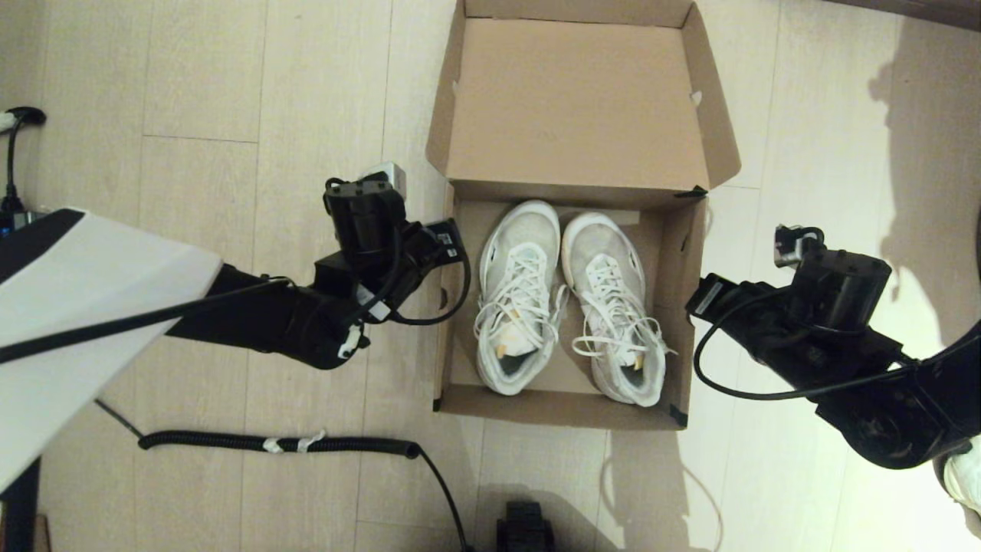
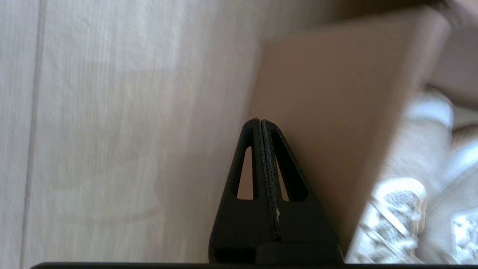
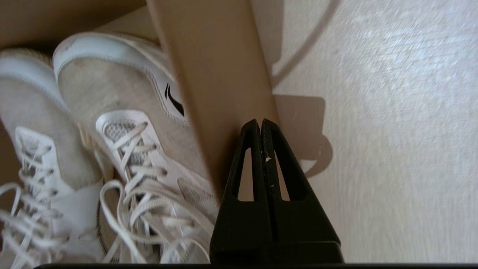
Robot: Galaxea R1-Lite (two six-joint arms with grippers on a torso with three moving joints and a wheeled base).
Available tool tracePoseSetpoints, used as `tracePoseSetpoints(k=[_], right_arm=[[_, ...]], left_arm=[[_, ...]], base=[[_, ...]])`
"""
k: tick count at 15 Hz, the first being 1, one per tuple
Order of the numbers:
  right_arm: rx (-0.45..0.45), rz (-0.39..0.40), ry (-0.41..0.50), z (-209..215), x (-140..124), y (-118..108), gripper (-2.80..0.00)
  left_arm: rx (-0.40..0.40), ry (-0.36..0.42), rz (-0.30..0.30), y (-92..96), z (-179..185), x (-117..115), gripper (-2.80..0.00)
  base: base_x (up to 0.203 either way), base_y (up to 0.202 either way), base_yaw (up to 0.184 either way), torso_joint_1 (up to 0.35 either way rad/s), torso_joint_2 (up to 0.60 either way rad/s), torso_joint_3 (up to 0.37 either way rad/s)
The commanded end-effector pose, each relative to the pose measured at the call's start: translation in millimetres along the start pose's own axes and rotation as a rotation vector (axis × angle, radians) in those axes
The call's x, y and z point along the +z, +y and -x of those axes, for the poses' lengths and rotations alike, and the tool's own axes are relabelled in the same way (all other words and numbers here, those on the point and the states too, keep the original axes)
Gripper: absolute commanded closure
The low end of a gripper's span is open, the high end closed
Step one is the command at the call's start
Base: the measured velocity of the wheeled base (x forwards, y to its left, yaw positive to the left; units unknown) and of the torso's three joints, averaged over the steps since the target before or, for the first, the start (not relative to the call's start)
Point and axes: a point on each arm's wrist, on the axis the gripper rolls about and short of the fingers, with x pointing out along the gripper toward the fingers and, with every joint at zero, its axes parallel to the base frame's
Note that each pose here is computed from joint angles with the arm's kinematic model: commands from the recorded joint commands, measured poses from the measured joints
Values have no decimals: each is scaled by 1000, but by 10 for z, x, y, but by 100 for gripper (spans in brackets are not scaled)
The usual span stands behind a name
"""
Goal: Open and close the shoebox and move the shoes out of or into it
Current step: Close the shoe box
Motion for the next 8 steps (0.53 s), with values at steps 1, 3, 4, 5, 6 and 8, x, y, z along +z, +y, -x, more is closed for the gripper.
tracePoseSetpoints(k=[1,3,4,5,6,8], right_arm=[[26,-2,8,93,-11,72,0],[33,0,24,187,-35,96,0],[30,1,33,217,-54,90,0],[27,3,45,258,-78,84,0],[25,7,57,313,-101,82,0],[17,14,71,429,-115,59,0]], left_arm=[[-22,1,5,-85,124,50,0],[-37,38,-2,-155,255,11,0],[-43,52,-6,-172,319,-4,0],[-47,67,-9,-189,387,-18,0],[-42,79,-14,-204,465,-33,0],[-29,117,-25,-229,610,-121,0]], base=[[0,0,0,0,0,0],[0,0,0,0,0,0],[0,0,0,0,0,0],[0,0,0,0,0,0],[0,0,0,0,0,0],[0,0,0,0,0,0]])
